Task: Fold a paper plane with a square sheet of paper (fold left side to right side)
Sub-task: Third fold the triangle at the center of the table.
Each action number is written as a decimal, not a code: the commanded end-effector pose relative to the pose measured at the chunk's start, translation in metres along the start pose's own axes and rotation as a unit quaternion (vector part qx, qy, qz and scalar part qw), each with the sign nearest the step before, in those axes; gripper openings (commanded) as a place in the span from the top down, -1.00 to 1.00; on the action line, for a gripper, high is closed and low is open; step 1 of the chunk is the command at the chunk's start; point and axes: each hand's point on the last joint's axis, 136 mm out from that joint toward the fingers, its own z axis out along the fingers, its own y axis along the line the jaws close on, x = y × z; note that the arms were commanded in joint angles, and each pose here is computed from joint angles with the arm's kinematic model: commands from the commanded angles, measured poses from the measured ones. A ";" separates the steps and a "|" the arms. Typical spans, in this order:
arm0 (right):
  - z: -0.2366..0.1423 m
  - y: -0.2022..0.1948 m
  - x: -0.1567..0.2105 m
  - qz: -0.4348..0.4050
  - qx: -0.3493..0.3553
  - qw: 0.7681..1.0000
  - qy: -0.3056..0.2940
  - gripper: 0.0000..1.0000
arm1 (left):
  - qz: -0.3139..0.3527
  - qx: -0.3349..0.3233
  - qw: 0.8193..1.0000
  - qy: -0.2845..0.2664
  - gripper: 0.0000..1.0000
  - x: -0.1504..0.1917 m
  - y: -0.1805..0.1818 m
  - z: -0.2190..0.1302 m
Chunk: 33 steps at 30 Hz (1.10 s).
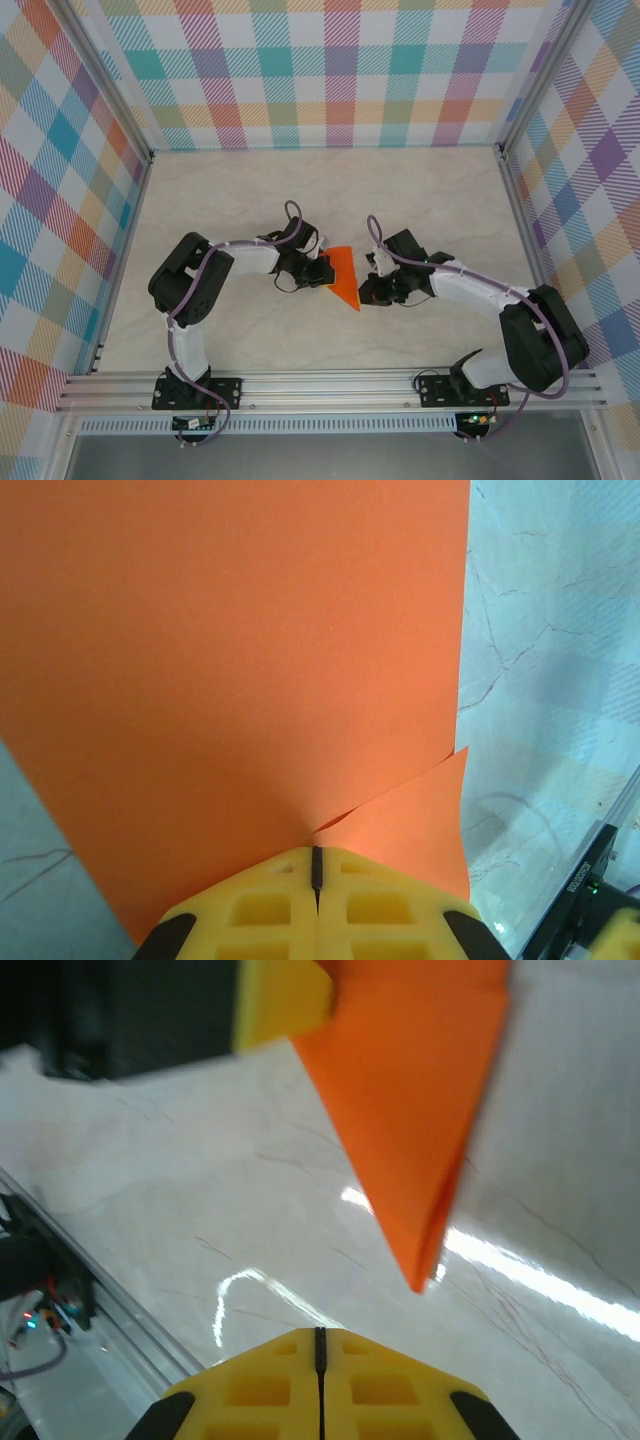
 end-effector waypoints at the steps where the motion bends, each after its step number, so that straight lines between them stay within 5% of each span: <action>1: 0.007 0.012 -0.011 0.009 -0.009 1.000 0.004 0.98 | -0.025 -0.064 0.998 0.011 0.94 0.012 0.032 0.001; 10: 0.047 -0.021 -0.006 0.057 0.041 0.997 0.042 1.00 | -0.022 -0.059 0.998 0.010 0.93 0.010 0.027 -0.001; 21: 0.054 -0.068 0.024 0.102 0.135 0.982 0.084 1.00 | 0.010 -0.026 0.999 -0.024 0.76 0.001 -0.012 -0.027; 33: 0.056 -0.073 0.025 0.103 0.147 0.980 0.089 1.00 | 0.046 -0.014 0.999 0.014 0.90 0.044 -0.046 -0.007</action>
